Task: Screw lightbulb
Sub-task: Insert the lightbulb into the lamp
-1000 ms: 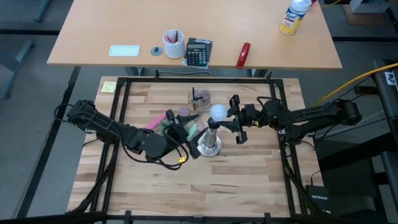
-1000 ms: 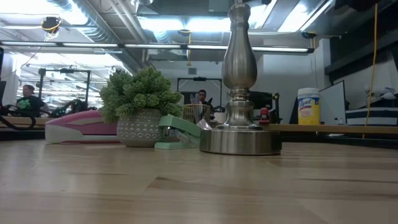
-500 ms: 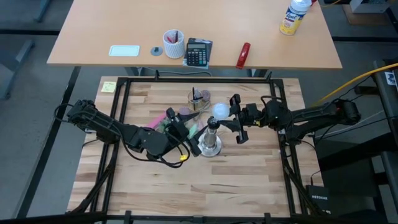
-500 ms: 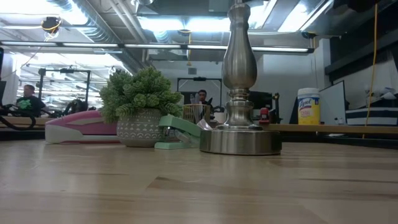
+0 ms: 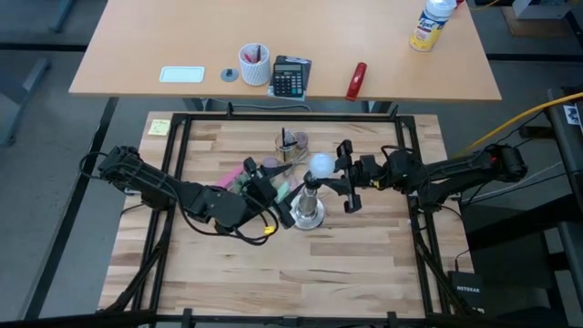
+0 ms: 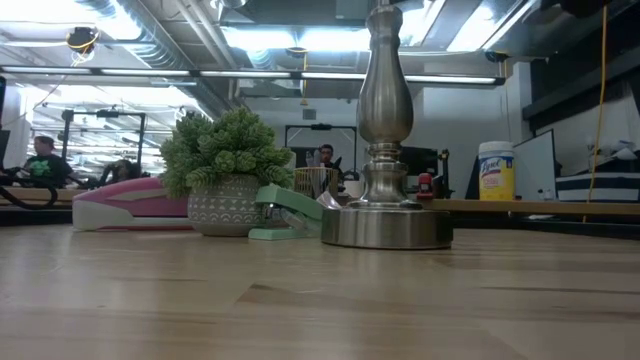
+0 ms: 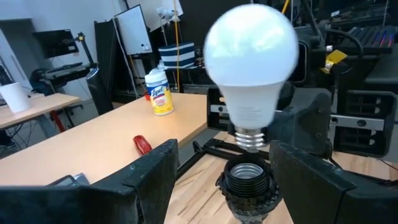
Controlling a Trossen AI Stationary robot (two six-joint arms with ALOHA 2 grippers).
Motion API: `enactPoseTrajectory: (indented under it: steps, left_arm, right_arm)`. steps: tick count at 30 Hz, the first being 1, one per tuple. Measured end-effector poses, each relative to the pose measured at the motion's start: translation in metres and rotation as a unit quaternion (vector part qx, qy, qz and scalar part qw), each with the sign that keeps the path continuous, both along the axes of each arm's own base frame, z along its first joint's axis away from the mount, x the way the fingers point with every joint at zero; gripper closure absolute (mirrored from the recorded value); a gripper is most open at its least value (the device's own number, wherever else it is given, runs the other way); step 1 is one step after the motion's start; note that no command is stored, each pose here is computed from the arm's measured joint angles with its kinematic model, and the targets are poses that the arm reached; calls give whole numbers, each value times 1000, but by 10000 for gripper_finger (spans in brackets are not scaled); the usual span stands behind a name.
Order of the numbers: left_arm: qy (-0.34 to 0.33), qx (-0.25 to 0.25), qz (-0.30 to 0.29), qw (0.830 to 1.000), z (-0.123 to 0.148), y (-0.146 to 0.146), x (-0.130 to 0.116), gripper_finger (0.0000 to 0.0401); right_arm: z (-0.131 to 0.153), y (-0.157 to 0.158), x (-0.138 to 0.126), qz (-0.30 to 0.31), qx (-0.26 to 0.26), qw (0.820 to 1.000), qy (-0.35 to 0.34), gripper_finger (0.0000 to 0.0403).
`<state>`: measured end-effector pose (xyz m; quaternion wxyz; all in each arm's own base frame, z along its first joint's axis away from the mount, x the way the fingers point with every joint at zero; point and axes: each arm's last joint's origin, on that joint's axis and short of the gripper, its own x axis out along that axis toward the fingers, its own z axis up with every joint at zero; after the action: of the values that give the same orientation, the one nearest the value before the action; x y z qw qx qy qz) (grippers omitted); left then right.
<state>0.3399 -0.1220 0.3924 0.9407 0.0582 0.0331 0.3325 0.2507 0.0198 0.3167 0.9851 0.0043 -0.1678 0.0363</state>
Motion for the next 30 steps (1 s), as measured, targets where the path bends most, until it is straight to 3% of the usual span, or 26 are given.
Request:
enactPoseTrajectory:
  steps: [30]
  left_arm:
    - [-8,9,-4,1000,4,-2,-1,156]
  right_arm:
    - [-12,1,11,7,-3,1000,29,288]
